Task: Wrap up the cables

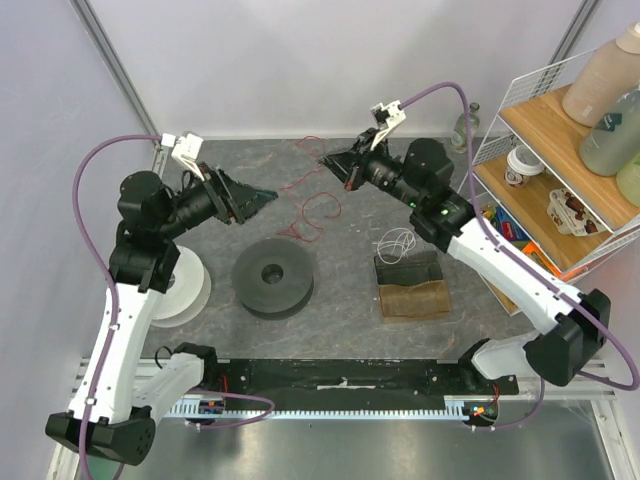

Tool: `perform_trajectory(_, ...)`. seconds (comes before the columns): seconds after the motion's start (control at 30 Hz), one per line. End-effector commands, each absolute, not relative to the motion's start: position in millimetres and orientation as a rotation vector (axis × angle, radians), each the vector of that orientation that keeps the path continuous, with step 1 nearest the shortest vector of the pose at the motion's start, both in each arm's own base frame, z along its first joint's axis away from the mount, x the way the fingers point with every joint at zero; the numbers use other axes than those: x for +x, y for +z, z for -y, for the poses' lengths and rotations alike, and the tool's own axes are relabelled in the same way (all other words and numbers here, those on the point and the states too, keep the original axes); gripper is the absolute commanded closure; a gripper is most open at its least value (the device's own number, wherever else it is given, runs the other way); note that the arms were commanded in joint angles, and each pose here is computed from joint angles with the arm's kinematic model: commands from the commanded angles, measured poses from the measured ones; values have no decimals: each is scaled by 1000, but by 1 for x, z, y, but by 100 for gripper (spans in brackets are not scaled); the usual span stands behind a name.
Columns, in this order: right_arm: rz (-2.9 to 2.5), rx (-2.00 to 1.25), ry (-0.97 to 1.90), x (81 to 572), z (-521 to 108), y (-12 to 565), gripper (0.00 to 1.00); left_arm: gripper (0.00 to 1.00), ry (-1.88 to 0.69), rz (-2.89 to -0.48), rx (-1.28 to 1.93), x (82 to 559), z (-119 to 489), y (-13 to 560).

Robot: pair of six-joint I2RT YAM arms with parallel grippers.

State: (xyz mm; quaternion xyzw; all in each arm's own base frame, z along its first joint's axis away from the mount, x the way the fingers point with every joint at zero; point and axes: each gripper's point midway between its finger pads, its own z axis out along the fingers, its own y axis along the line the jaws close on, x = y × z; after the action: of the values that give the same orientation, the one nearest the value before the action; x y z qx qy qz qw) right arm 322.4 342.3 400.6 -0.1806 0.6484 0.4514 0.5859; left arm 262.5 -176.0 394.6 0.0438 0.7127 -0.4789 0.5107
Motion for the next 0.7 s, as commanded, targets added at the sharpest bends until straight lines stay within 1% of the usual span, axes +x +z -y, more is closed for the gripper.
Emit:
perform_trajectory(0.0,-1476,-695,1033,295,-333,395,100,25,-1058,-1618,686,214,184,395)
perform_trajectory(0.07,-1481,-825,1022,281,-333,384,100,25,-1002,-1572,828,215,185,398)
perform_trajectory(0.13,-1479,-942,1011,268,-331,376,100,28,-965,-1494,994,217,189,405)
perform_trajectory(0.3,-1460,-1081,938,253,-319,377,100,33,-898,-1264,1233,218,203,421)
perform_trajectory(0.4,-1431,-1134,938,246,-318,384,100,37,-890,-1161,1341,211,220,418)
perform_trajectory(0.57,-1417,-1195,1002,232,-320,382,100,38,-806,-1109,1451,212,250,400)
perform_trajectory(0.67,-1421,-1243,1023,227,-321,377,100,44,-761,-1099,1485,215,258,394)
